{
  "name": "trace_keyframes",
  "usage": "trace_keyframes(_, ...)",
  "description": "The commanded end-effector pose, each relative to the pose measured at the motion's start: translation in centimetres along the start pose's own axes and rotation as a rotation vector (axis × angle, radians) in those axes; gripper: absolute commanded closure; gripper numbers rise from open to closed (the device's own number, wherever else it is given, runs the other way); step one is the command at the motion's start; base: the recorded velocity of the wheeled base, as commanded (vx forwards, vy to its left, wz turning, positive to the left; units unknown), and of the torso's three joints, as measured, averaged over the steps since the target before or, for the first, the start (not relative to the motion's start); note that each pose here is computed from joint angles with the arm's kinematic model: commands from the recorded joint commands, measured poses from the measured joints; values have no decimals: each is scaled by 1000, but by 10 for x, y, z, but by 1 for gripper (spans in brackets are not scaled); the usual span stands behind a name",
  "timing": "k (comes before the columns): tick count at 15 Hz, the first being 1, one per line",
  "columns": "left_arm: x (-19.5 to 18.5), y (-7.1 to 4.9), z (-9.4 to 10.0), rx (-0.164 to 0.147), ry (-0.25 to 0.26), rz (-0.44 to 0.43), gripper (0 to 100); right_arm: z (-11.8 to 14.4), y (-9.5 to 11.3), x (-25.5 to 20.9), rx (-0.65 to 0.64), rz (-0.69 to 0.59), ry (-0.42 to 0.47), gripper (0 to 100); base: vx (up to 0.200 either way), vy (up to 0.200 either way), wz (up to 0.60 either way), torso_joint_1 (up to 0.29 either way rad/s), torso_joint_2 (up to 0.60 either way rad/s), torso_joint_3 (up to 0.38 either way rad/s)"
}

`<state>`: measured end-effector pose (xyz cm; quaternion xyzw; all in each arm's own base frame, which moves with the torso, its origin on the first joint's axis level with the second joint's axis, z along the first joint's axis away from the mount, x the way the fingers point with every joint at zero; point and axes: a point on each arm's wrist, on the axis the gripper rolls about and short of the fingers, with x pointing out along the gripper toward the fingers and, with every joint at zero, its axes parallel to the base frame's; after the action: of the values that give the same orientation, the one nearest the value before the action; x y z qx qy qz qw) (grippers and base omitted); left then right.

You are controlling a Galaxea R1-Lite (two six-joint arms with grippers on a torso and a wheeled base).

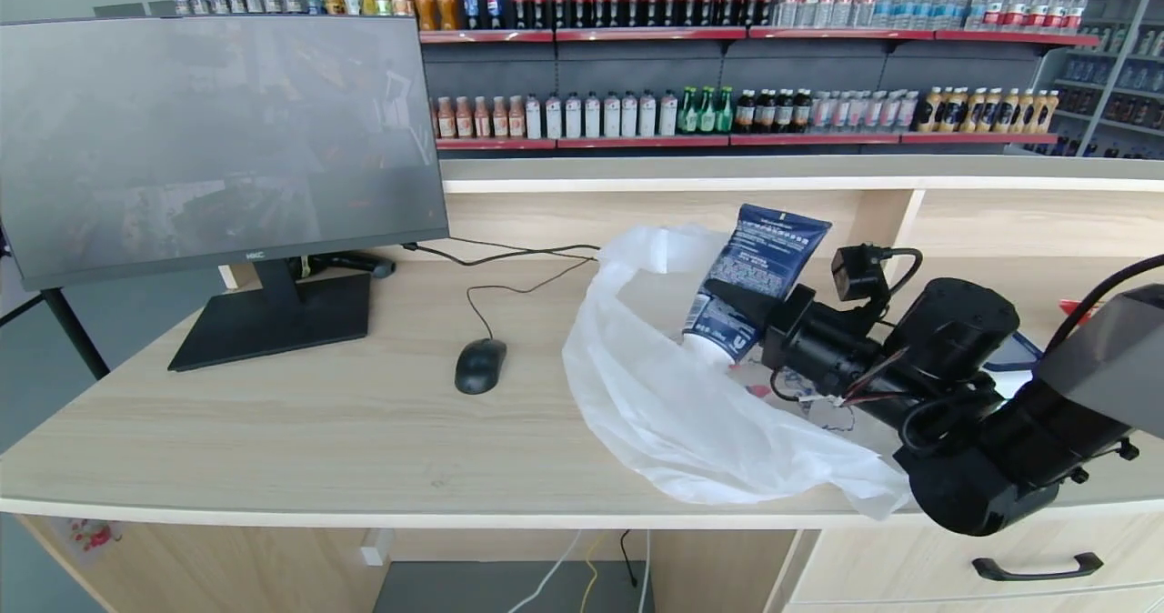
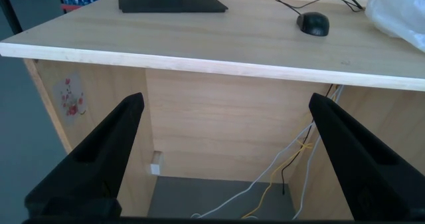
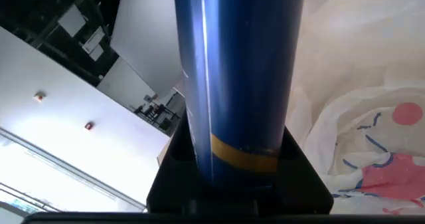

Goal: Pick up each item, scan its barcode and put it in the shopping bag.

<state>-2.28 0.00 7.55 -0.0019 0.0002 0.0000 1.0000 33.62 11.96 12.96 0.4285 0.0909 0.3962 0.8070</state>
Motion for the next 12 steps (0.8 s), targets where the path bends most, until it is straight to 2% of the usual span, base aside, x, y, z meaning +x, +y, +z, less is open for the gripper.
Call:
trace_keyframes(1, 0, 0, 0, -1, 0, 2, 0, -2, 0, -1, 4, 2, 12, 100, 0, 0, 0, 0, 0, 0)
trace_keyframes(5, 0, 0, 0, -1, 0, 0, 0, -24, -5, -10, 18, -31, 98, 100, 0, 0, 0, 0, 0, 0)
trace_keyframes(12, 0, 0, 0, 1, 0, 0, 0, -30, -10, -11, -34, -46, 118, 100, 0, 0, 0, 0, 0, 0)
